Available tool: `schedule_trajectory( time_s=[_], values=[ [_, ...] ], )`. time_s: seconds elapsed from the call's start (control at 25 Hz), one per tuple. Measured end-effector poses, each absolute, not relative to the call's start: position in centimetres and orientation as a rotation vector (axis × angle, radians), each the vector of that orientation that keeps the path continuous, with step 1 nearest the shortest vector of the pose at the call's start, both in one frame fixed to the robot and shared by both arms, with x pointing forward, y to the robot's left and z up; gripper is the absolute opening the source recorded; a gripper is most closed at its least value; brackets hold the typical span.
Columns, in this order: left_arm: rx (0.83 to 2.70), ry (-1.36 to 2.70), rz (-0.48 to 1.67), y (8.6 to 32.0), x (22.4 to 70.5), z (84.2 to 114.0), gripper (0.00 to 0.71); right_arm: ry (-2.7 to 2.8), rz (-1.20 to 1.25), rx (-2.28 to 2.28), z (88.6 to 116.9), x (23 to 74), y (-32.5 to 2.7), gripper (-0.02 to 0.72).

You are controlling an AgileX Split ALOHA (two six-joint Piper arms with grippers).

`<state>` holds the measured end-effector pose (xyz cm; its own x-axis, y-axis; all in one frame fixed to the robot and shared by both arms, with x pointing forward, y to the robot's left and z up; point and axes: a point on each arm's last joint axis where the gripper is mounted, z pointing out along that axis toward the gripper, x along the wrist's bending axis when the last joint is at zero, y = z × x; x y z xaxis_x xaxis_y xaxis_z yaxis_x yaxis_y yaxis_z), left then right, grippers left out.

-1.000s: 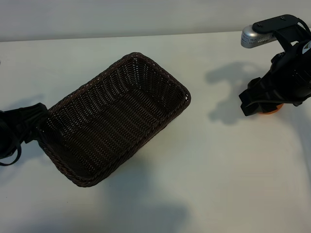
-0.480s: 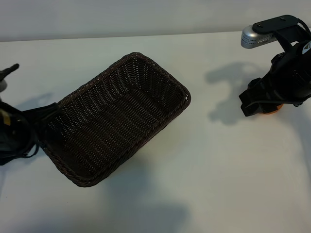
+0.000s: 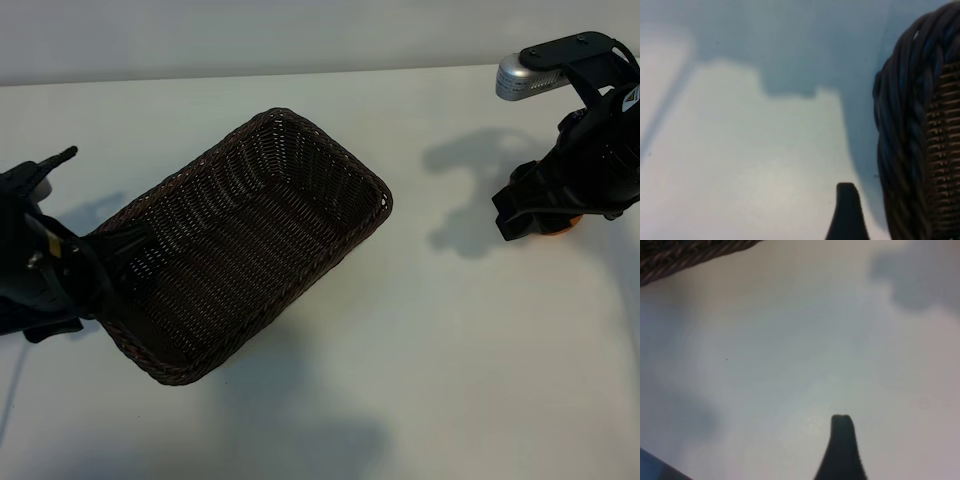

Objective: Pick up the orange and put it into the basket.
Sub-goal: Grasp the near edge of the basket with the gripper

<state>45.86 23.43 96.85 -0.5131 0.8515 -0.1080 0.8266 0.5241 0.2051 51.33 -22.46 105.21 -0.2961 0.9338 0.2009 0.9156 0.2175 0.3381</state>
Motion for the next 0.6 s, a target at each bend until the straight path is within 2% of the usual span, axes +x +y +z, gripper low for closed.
schedule_trajectory(
  time_s=[0.6],
  values=[
    [1.424, 2.624, 0.115, 22.4, 47.7, 92.7, 0.542, 2.416, 0.617, 1.836, 105.2, 51.3, -22.5, 0.535]
  ],
)
